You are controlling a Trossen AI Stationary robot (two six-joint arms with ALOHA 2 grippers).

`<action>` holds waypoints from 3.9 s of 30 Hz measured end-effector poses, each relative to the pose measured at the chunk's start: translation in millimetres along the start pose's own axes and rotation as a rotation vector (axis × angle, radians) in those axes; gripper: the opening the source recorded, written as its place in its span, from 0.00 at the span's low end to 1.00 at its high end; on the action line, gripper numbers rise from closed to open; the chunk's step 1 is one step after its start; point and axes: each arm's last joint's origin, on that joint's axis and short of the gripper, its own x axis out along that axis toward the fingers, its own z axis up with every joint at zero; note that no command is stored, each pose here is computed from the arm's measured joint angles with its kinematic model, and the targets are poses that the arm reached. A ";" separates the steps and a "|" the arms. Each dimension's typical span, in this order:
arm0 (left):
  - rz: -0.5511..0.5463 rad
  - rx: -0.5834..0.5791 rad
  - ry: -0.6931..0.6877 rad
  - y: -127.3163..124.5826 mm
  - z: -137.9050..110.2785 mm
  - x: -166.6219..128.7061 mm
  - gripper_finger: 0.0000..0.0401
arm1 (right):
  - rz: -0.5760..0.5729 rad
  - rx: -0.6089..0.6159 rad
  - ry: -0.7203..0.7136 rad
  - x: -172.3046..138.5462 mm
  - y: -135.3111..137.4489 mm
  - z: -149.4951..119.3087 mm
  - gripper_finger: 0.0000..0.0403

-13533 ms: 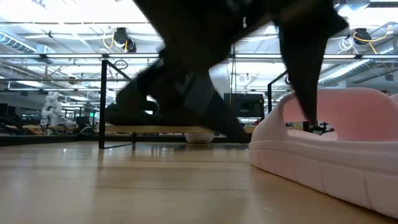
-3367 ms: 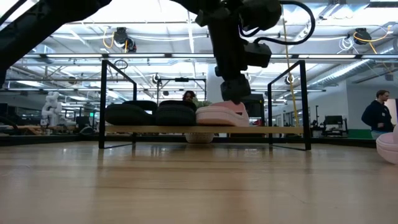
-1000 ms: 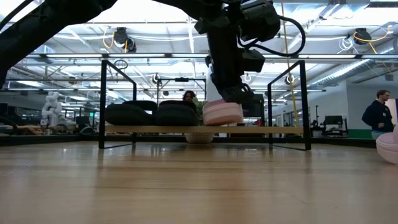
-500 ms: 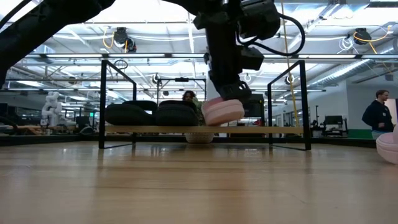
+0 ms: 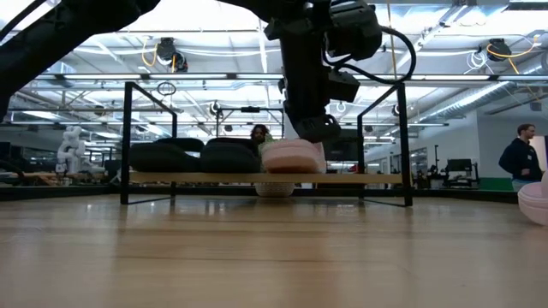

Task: Pick and place slides into the shelf
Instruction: Put the left pink slides on the shelf, then put the pink slides on the shelf

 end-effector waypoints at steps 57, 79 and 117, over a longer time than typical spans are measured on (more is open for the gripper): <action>0.006 0.055 0.117 8.2 -10.3 -9.3 0.00 | 0.046 0.032 -0.028 4.2 3.8 0.7 0.30; 0.089 0.007 0.103 8.4 -9.9 -6.0 0.00 | 0.047 0.022 -0.025 5.3 4.6 0.4 0.30; 0.001 -0.025 0.103 6.0 -8.6 -11.0 0.33 | 0.048 0.021 -0.024 5.3 4.7 0.4 0.30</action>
